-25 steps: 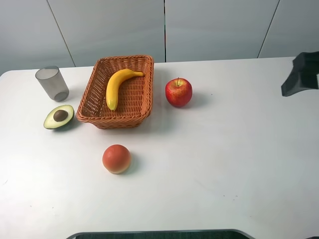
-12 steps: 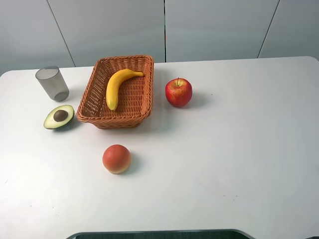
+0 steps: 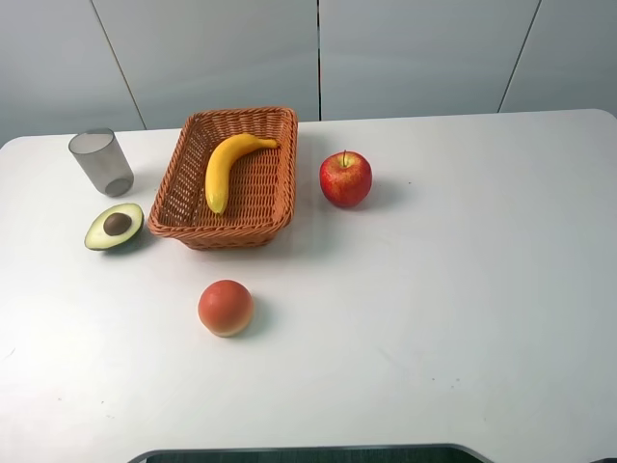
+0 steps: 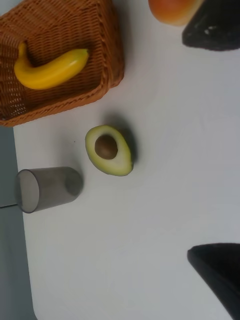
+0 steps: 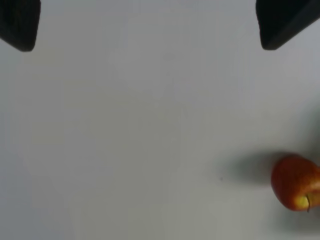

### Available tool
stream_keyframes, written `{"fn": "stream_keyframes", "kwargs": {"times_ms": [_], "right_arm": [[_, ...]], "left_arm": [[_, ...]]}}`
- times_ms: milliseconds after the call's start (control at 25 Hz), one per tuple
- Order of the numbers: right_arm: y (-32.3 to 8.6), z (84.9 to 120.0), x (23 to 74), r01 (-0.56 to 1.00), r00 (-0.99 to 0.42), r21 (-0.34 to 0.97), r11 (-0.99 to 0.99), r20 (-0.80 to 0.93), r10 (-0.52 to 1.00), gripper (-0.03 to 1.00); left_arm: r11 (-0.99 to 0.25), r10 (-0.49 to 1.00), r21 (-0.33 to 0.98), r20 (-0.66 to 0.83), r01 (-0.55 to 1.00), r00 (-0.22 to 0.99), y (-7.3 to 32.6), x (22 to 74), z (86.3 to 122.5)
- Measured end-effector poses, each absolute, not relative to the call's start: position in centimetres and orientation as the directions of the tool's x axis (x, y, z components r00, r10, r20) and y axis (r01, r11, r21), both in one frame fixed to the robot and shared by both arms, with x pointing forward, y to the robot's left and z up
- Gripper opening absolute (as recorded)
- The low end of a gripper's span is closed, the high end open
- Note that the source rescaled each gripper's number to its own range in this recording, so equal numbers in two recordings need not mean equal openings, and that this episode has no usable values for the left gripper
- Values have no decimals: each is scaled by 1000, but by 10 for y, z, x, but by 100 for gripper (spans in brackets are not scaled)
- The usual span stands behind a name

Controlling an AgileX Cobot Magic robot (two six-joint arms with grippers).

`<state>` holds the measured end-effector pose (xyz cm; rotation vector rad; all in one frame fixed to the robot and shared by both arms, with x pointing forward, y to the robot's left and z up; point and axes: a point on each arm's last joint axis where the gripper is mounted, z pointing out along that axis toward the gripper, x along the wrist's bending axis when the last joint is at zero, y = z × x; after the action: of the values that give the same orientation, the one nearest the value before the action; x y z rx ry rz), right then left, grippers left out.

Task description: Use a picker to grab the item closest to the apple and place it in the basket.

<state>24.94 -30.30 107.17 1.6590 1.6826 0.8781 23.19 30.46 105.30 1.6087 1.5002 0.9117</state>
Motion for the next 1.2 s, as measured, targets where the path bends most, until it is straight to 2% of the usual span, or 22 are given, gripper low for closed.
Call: {"fn": "stream_keyframes", "kwargs": {"times_ms": [320, 520, 1200], "right_arm": [[-304, 1059, 230, 487, -66, 873, 23, 11, 998, 91], [-299, 1052, 231, 481, -133, 875, 56, 10, 991, 91], [-293, 1053, 230, 475, -169, 879, 49, 36, 985, 91]], "left_arm": [[-36, 998, 882, 9, 470, 61, 305, 232, 1053], [-36, 998, 882, 9, 470, 61, 305, 232, 1053], [-36, 998, 882, 9, 470, 61, 305, 232, 1053]]}}
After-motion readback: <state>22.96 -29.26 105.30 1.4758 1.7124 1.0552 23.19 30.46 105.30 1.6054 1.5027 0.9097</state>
